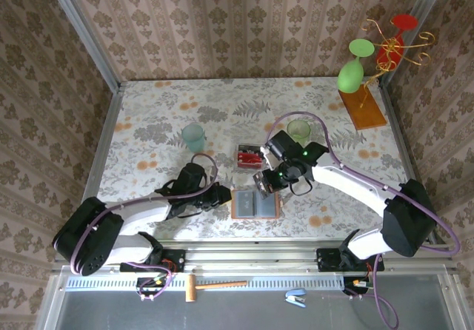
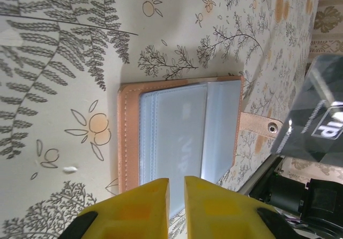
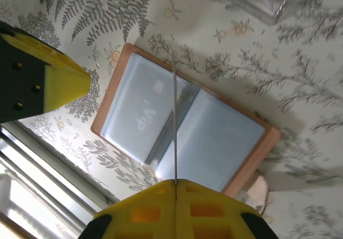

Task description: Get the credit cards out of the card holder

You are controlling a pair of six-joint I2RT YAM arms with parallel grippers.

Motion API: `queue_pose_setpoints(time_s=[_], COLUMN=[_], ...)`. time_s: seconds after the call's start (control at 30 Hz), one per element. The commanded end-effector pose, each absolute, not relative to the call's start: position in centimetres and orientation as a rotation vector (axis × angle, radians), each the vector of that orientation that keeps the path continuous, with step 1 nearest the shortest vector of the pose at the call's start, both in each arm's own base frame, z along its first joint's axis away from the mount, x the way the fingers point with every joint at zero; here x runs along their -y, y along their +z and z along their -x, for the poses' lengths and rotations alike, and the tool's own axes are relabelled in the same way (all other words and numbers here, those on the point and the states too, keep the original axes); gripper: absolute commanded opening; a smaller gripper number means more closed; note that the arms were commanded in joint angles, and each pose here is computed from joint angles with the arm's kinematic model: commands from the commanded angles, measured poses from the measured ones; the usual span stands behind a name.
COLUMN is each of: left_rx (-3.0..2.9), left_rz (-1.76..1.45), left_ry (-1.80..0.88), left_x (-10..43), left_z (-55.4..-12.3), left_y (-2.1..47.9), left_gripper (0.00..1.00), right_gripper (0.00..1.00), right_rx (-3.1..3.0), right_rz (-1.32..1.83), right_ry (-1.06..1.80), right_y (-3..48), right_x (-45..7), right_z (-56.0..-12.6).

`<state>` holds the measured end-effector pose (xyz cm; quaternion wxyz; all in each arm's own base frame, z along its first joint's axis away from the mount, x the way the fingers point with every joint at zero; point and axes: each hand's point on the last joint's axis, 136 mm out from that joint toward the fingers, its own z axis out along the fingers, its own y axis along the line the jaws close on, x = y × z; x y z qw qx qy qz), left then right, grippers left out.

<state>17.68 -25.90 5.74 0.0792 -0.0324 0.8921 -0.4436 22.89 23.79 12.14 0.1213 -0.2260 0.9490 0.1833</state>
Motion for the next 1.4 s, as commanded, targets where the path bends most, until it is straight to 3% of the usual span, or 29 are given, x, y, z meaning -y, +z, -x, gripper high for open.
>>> queue_pose_setpoints(time_s=[0.0, 0.47, 1.37], left_rx=[-2.683, -2.681, -2.660], left_rz=[0.102, 0.154, 0.286], left_ry=[-1.277, -1.217, -1.150], left_x=[24.9, 23.3, 21.3], left_z=[-17.4, -17.3, -18.5], left_y=[5.2, 5.5, 5.9], left_gripper=[0.16, 0.17, 0.19], right_gripper=[0.00, 0.00, 0.00], right_rx=[-2.682, -2.406, -2.345], right_rz=[1.040, 1.729, 1.924], right_ry=[0.349, 0.012, 0.126], right_y=[12.2, 14.0, 14.3], right_x=[-22.6, -22.5, -24.6], right_z=[-23.2, -28.1, -36.9])
